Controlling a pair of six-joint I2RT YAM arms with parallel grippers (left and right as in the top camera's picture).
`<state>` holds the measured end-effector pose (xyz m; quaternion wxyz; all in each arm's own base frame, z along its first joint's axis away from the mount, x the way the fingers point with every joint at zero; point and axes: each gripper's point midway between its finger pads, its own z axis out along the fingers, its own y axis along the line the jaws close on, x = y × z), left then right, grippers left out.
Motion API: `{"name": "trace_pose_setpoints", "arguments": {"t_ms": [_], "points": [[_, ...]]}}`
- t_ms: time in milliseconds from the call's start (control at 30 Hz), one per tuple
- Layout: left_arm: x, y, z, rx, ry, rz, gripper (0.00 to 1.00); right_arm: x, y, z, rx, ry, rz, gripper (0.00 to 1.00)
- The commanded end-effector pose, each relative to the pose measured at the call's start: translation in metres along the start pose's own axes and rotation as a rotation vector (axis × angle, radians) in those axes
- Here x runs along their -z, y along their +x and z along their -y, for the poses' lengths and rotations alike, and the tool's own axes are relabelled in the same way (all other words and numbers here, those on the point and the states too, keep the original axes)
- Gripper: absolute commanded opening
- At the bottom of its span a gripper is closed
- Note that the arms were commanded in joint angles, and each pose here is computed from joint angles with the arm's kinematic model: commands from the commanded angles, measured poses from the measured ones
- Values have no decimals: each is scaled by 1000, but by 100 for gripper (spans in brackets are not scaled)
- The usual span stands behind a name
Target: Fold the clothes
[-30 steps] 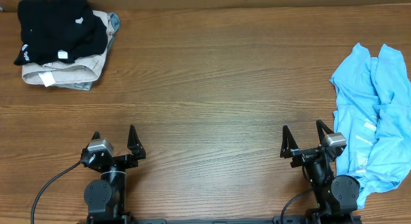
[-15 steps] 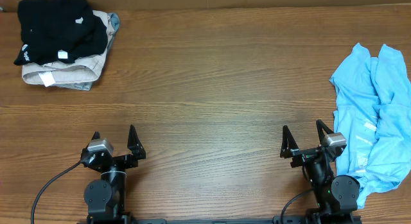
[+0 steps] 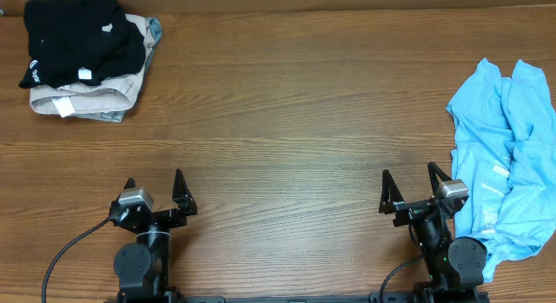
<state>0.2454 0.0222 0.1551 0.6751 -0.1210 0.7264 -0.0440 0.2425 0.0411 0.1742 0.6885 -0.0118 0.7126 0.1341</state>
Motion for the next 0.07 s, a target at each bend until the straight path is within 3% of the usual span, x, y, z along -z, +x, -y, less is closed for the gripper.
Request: {"name": "trace_pose_setpoints", "arguments": {"t_ms": [0, 33], "points": [[0, -1, 3, -16, 14, 6, 100, 0, 2, 1, 3, 4, 3, 100], [0, -1, 3, -16, 14, 6, 100, 0, 2, 1, 3, 4, 3, 100]]}}
